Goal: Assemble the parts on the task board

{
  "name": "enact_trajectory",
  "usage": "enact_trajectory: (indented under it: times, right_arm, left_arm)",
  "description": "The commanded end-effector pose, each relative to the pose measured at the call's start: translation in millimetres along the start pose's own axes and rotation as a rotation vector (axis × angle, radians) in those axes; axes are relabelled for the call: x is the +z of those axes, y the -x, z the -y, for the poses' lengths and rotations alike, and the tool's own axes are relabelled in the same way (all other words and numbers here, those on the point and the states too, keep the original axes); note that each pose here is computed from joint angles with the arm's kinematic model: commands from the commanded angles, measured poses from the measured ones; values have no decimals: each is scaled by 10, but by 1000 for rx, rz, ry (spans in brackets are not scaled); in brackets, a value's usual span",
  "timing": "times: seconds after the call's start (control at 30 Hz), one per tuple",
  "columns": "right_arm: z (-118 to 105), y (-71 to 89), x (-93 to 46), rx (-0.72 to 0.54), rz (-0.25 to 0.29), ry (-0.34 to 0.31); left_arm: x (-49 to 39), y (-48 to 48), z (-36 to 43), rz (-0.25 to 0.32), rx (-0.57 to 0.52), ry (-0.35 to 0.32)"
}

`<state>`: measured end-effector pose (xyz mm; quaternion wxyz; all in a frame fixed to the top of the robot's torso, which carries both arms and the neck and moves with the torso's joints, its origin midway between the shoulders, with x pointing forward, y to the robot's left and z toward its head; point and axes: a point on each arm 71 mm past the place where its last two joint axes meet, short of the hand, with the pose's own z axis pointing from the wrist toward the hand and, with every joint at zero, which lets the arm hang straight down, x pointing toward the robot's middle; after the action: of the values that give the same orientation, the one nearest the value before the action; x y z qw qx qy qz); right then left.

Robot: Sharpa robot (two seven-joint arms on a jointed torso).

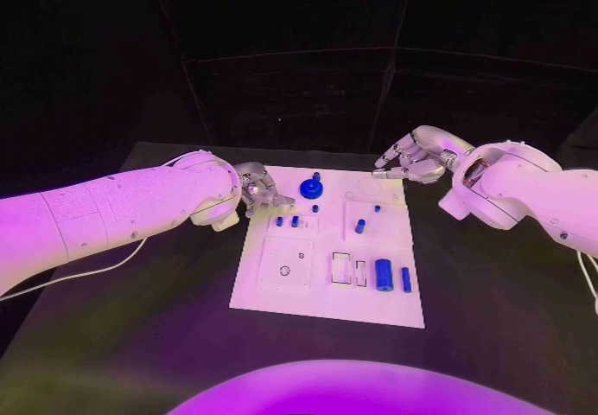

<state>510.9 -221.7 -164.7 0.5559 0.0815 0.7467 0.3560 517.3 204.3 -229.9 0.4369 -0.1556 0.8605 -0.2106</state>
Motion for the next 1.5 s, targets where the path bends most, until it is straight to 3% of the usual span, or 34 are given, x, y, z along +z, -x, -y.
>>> enact_trajectory:
  times: [0.03,0.17,0.27,0.4,0.5,0.87,1.1,1.5]
  right_arm:
    - [-14,-1,10,2,-3,3]
    - [-16,-8,17,2,-4,4]
    - [-21,-15,24,2,-5,6]
    - [-29,-24,32,3,-7,8]
    - [-37,-31,39,3,-8,11]
    - [-69,-48,51,6,-9,25]
    - [-88,-54,57,10,-7,36]
    - [-105,-62,64,12,-6,43]
  left_arm:
    - [-12,73,108,77,-130,-141]
    - [8,85,210,97,-143,-242]
    - [25,62,343,102,-125,-351]
    - [50,-1,509,111,-43,-466]
    - [90,-60,587,105,37,-507]
    - [267,-179,728,94,255,-529]
    - [369,-262,726,63,327,-485]
    - [462,-348,708,20,381,-423]
